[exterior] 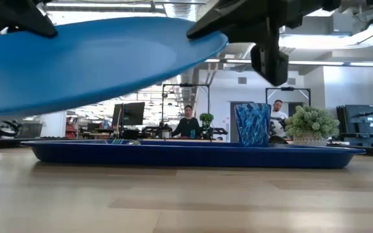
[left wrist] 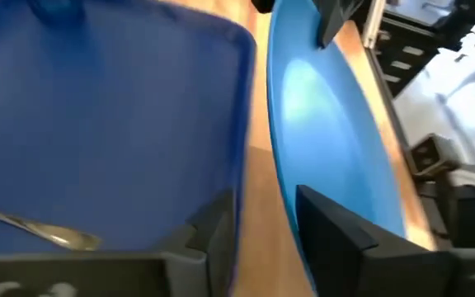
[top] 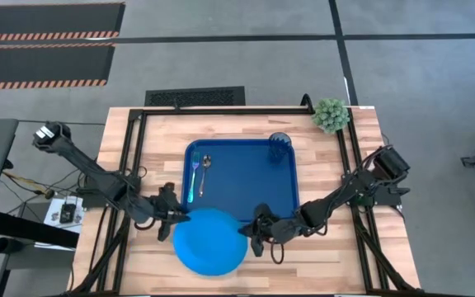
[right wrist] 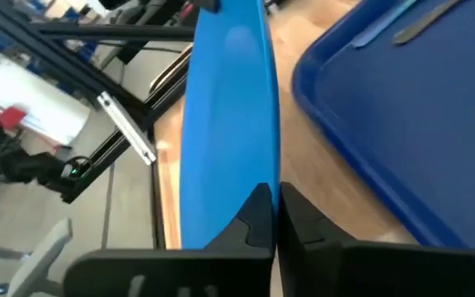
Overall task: Pick and place plate/cup/fork/spoon on tray
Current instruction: Put the light blue plate in the middle of the blue tray
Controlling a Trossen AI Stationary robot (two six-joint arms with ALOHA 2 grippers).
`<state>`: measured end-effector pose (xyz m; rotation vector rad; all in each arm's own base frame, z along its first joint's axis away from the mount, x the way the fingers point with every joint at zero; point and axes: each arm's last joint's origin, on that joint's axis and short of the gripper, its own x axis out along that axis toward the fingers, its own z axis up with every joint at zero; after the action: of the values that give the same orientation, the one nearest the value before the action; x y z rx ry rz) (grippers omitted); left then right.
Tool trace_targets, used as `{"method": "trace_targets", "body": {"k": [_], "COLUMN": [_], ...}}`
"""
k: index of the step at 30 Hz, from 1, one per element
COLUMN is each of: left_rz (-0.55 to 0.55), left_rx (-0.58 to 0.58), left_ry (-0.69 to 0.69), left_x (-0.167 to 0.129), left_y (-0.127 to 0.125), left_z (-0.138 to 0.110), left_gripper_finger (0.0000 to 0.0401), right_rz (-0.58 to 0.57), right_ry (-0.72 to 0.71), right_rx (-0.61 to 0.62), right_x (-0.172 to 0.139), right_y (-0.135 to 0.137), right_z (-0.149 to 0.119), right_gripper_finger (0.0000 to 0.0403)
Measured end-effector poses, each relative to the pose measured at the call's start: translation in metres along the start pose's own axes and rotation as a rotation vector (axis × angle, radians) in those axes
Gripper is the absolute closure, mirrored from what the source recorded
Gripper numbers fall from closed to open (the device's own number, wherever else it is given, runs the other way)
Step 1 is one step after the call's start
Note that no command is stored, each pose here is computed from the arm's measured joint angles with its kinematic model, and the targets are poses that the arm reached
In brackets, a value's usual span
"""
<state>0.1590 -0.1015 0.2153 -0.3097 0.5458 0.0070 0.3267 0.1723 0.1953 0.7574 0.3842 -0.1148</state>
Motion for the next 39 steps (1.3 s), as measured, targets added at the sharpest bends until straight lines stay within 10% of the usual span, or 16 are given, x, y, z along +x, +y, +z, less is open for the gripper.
{"method": "trace_targets", "body": {"k": [9,24,39], "left_rz": [0.108,0.202,0.194], "left_rx": [0.156,0.275,0.250], "left_ry": [-0.174,-0.217,-0.279], "left_x": [-0.030,-0.026,-0.026], "left_y": [0.006,-0.006,-0.014], "left_z": [0.007,-0.002,-0.001], "left_gripper_finger": [0.0242,0.0276,0.0292], "right_rz": [-0.187,-0.492,-0.451], "right_ry": [-0.044,-0.096,-0.437], "right_rx": [0.037,0.173,0.400], "right_x": [-0.041,-0.044,-0.066], "right_y": [-0.001,-0.044,-0.083], "right_z": [0.029,0.049,0.006], "right_gripper_finger": [0.0400,0.0401,0.0402]}}
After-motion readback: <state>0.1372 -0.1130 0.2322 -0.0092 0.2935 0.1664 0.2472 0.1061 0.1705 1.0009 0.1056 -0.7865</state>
